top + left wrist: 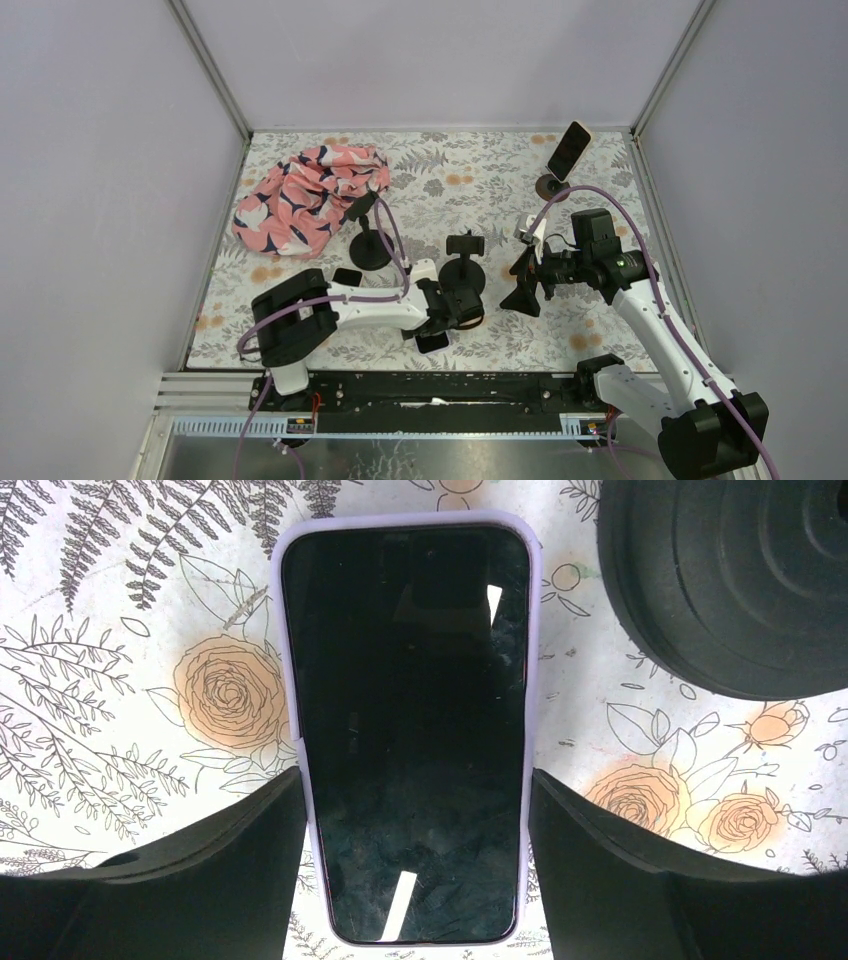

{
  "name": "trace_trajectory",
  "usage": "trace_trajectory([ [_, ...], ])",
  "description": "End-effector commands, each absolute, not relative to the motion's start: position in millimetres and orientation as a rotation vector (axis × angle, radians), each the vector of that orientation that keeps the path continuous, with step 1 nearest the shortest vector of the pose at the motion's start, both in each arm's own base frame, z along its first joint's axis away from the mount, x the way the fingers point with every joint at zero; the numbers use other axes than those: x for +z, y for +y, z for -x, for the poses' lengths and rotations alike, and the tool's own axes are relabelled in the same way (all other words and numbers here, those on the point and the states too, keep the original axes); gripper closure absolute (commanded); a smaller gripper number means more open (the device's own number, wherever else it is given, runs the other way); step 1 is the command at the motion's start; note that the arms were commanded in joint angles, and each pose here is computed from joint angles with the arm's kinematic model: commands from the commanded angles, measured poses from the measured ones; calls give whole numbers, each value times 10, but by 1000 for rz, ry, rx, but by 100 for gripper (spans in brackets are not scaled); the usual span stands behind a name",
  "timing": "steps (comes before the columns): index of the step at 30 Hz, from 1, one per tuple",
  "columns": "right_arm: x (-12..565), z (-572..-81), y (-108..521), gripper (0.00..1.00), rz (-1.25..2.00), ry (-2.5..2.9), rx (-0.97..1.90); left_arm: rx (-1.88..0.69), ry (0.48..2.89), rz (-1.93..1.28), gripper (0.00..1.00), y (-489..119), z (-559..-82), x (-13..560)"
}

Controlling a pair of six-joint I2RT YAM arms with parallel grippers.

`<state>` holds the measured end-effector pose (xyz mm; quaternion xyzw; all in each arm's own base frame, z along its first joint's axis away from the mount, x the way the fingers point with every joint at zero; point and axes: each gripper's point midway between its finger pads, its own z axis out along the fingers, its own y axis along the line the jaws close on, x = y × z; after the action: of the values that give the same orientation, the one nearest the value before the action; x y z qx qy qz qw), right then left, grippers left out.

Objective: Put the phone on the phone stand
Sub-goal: Pick up the phone at the center of the board.

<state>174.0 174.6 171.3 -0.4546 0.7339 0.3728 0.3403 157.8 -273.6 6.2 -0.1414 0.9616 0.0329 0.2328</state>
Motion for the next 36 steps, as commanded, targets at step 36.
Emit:
trace_trajectory([
  [36,2657,-1163,2062,0,1219,1792,1331,-1051,2078,250,82,-3366,-1506,3140],
])
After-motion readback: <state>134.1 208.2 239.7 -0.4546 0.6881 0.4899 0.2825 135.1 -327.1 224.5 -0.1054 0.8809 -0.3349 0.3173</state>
